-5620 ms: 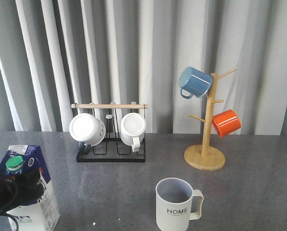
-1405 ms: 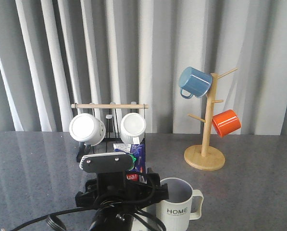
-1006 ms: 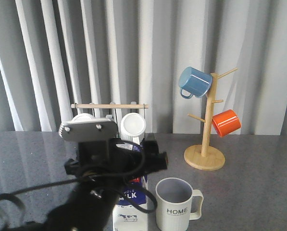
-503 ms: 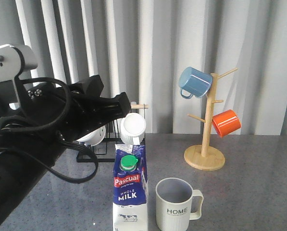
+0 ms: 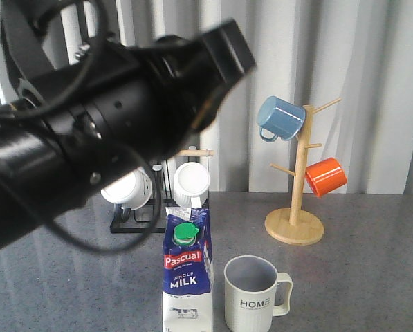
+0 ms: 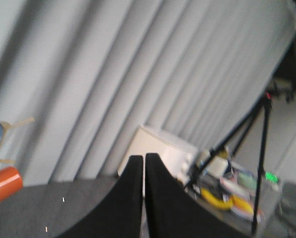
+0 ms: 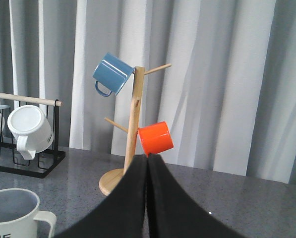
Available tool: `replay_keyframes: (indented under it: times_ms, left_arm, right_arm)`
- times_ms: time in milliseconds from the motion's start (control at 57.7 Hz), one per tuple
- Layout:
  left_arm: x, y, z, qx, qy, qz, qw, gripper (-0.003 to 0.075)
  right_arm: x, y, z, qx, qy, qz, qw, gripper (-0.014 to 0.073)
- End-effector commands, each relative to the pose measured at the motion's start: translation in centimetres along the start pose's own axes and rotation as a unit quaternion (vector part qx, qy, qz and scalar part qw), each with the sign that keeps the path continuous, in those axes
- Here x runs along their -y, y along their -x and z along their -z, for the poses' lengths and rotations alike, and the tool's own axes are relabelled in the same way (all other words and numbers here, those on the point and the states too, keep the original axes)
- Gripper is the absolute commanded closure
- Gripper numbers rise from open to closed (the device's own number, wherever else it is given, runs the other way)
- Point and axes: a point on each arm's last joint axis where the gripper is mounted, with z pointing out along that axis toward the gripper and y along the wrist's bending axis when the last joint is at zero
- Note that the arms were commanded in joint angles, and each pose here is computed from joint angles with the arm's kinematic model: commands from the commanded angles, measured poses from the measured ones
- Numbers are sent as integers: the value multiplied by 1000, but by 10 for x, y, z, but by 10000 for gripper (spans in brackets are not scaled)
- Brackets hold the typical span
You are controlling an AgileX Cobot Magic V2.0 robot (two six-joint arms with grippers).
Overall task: Place milk next to cup
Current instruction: 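Open the left gripper and lift it away from the carton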
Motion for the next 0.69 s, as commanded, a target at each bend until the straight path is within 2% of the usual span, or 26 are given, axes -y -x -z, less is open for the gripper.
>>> replay_keyframes:
  times_ms: [0,52,104,191,278,330,382,486,676]
  left_arm:
    - [6,-4,6,-54,-18,-52,997,727]
    - [1,-18,7,-88,-13,-86,992,727]
    - [-10,-37,15,-115,-1,-151,982,727]
    - [-24,-55,36,-111,15,-216,970,727]
    - [-48,-59,65,-66,56,-214,973,727]
    - [-71,-63,88,-37,106,-196,974,727]
    - [-89,-68,110,-19,149,-198,969,727]
    - [-110,-80,159,-5,219,-246,944,727]
    - [-114,-97,230,33,306,-309,900,727]
  right_arm:
    - [2,16,0,48,-8,3,999,603]
    - [2,16,0,48,-8,3,999,603]
    - [2,16,0,48,-8,3,999,603]
    - [2,16,0,47,-8,3,999,603]
    - [2,16,0,47,-8,3,999,603]
    - [2,16,0,47,-8,3,999,603]
    - [2,16,0,48,-8,3,999,603]
    - [2,16,0,48,-8,3,999,603]
    - [2,16,0,48,-8,3,999,603]
